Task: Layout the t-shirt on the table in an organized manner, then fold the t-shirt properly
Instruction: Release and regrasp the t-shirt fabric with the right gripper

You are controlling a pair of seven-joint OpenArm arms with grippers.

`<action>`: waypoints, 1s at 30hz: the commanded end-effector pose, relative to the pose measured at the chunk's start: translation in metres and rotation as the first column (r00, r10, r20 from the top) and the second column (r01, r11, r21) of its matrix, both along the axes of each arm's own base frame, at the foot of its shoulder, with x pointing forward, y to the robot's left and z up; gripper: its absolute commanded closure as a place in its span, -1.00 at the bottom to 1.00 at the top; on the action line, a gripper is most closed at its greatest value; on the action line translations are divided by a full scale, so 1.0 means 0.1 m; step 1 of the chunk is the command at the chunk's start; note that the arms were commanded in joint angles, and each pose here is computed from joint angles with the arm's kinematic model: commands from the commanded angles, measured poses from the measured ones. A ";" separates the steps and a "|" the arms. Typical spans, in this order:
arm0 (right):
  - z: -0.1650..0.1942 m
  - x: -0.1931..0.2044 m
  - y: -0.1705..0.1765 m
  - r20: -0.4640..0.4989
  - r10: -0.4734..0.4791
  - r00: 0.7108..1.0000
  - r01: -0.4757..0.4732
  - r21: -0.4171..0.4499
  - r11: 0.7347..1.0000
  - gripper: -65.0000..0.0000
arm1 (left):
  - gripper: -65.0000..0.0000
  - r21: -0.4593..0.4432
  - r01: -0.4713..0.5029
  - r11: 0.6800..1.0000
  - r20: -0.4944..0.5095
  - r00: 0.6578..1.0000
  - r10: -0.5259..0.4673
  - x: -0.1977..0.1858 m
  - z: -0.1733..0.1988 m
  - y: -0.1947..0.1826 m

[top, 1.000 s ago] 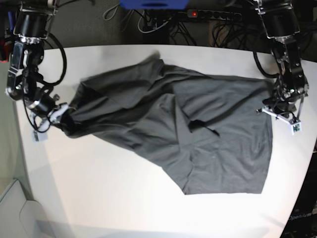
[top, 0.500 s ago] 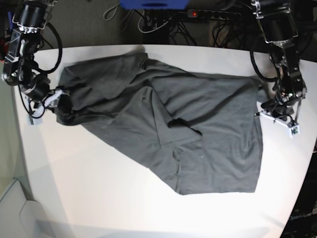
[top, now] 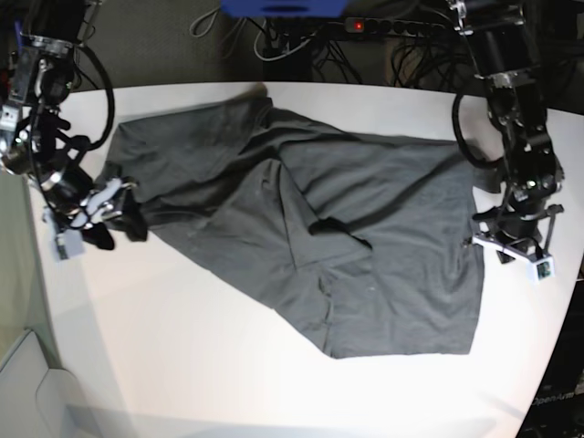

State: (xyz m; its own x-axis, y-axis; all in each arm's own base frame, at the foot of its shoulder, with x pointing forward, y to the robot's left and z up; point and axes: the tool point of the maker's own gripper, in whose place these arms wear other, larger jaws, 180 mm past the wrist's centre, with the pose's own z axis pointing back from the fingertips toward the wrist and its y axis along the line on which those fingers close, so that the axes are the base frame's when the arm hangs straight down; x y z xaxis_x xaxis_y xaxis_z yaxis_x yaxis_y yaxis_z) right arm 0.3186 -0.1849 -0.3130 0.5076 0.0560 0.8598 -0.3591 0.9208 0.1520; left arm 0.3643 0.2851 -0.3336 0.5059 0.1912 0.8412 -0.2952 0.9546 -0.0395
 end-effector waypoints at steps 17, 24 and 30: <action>-0.60 0.18 1.56 -0.160 0.389 0.907 -0.367 0.150 0.918 -0.25 | 1.00 -0.066 0.065 0.996 -0.202 0.976 -0.077 -0.08 -0.80 -0.31; -0.53 0.19 1.81 -0.136 0.408 0.903 -0.379 0.199 0.904 -0.25 | 1.00 -0.053 0.065 0.996 -0.163 0.984 -0.073 -0.03 -0.75 -0.30; -0.59 0.06 1.98 -0.154 0.460 0.874 -0.429 0.199 0.881 -0.25 | 1.00 -0.053 0.068 0.996 -0.164 0.984 -0.076 -0.03 -0.75 -0.31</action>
